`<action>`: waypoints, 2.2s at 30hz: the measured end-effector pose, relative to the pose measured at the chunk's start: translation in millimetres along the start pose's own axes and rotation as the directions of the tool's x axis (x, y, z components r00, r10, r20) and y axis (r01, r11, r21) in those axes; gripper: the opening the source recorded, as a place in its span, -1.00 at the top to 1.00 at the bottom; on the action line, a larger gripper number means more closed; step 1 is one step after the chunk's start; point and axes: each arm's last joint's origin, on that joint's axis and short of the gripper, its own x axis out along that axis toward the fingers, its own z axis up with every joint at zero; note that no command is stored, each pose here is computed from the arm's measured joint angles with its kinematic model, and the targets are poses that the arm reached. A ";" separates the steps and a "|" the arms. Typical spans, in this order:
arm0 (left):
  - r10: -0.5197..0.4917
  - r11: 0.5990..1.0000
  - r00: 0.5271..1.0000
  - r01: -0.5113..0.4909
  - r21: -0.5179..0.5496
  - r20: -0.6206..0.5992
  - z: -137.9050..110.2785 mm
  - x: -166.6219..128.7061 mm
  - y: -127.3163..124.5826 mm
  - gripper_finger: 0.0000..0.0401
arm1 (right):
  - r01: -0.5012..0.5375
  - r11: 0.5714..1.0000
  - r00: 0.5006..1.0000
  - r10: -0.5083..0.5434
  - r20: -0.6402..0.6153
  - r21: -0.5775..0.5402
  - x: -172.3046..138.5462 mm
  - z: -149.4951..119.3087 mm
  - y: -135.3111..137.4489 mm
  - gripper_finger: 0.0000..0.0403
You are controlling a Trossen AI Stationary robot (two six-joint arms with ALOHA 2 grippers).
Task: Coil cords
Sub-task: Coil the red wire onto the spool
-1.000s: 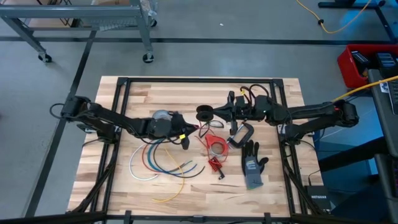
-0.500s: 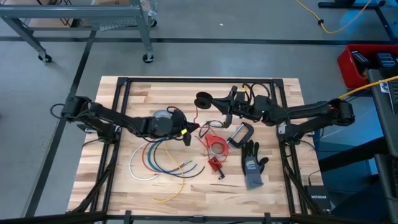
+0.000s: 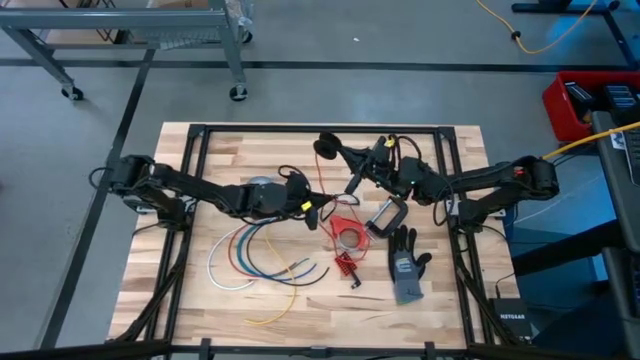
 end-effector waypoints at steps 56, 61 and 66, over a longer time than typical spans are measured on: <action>0.003 0.999 0.957 0.007 0.034 -0.290 51.1 -10.4 10.2 0.99 | -0.299 0.948 0.846 0.210 -0.491 -0.109 -1.0 -29.2 6.8 1.00; 0.060 0.997 0.938 -0.040 0.064 -0.342 54.8 -26.9 13.2 0.99 | -0.301 0.948 0.850 0.219 -0.480 -0.101 -3.7 -22.7 6.1 1.00; 0.150 0.987 0.925 -0.121 0.103 -0.348 60.7 -45.3 16.8 0.99 | -0.327 0.942 0.863 0.263 -0.432 -0.079 -8.9 -6.4 5.8 1.00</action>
